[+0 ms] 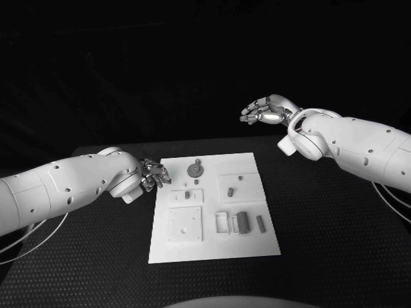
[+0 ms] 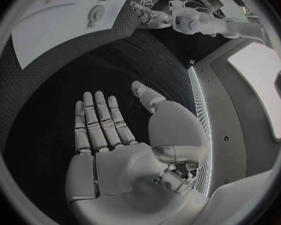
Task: Assemble the parts on the task board
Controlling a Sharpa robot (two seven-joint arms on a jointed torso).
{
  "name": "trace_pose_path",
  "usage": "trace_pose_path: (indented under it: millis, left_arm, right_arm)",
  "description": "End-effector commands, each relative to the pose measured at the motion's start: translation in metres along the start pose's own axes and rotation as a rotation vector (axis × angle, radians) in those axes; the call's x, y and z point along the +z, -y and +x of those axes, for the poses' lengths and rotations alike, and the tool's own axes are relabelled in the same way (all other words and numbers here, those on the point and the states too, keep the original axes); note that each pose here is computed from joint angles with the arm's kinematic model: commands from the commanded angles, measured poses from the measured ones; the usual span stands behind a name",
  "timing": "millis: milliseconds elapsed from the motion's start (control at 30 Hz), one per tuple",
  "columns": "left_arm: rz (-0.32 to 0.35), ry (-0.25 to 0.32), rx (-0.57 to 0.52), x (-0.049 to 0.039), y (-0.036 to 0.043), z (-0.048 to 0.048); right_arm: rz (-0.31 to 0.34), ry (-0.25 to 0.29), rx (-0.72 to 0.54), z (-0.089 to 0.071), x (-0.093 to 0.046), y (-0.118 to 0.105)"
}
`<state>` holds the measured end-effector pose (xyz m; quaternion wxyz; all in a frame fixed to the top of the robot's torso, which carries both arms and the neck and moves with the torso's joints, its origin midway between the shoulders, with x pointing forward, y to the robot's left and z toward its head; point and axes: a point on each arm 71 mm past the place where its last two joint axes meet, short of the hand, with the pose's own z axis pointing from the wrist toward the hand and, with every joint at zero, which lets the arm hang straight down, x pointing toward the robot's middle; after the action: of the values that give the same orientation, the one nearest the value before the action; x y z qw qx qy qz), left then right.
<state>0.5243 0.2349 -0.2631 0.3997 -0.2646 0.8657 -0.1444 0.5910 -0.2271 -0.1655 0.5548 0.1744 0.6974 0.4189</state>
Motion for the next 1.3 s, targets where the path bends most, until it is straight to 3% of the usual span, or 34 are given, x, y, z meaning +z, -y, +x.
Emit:
trace_pose_path:
  millis: [33, 533, 867, 1300]
  left_arm:
    - [-0.01, 0.019, 0.0, -0.0003, 0.0009, 0.0043]
    - [-0.005, -0.024, 0.066, 0.0056, 0.0039, 0.0298]
    - [-0.01, -0.054, 0.099, 0.0095, 0.0032, 0.0386]
    - [-0.02, -0.069, 0.12, 0.0113, 0.0012, 0.0413]
  right_arm:
    - [-0.006, -0.011, 0.001, 0.001, 0.0, 0.0]
    - [-0.007, -0.015, 0.002, 0.003, 0.001, -0.001]
    - [-0.007, -0.016, 0.003, 0.003, 0.001, -0.001]
    - [-0.008, -0.018, 0.004, 0.004, 0.0, -0.001]
